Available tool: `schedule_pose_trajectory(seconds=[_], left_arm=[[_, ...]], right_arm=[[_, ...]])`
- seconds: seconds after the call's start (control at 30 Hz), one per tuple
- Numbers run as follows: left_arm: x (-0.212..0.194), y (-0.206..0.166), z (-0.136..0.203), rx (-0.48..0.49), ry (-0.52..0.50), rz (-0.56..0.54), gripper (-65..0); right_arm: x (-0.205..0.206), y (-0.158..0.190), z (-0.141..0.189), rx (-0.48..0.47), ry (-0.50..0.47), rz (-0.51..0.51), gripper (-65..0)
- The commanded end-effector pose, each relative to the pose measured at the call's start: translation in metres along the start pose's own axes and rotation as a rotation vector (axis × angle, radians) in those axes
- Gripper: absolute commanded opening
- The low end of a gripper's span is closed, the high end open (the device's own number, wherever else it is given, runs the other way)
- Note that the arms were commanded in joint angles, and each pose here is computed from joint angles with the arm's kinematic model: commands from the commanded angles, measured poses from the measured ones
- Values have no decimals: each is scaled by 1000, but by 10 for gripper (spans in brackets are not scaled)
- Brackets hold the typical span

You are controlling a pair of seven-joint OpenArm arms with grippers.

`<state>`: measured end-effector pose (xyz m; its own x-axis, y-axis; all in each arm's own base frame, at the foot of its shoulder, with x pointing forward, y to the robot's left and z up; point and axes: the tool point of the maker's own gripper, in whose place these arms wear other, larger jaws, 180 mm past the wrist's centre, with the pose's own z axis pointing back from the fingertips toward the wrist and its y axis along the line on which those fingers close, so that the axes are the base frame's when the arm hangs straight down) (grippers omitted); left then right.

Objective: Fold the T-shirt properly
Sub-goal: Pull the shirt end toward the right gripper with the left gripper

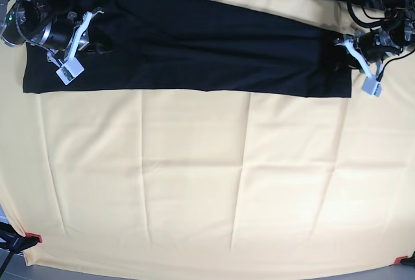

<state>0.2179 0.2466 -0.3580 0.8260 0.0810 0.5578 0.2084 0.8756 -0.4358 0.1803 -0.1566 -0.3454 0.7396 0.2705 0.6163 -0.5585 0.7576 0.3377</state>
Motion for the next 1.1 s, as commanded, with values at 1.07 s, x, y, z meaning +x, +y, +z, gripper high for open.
schedule_pose_trajectory(seconds=[1.07], left_arm=[[66,-6,88,-129,-188,-121,-650]], right_arm=[[44,5,7,56,-140,34,-605]])
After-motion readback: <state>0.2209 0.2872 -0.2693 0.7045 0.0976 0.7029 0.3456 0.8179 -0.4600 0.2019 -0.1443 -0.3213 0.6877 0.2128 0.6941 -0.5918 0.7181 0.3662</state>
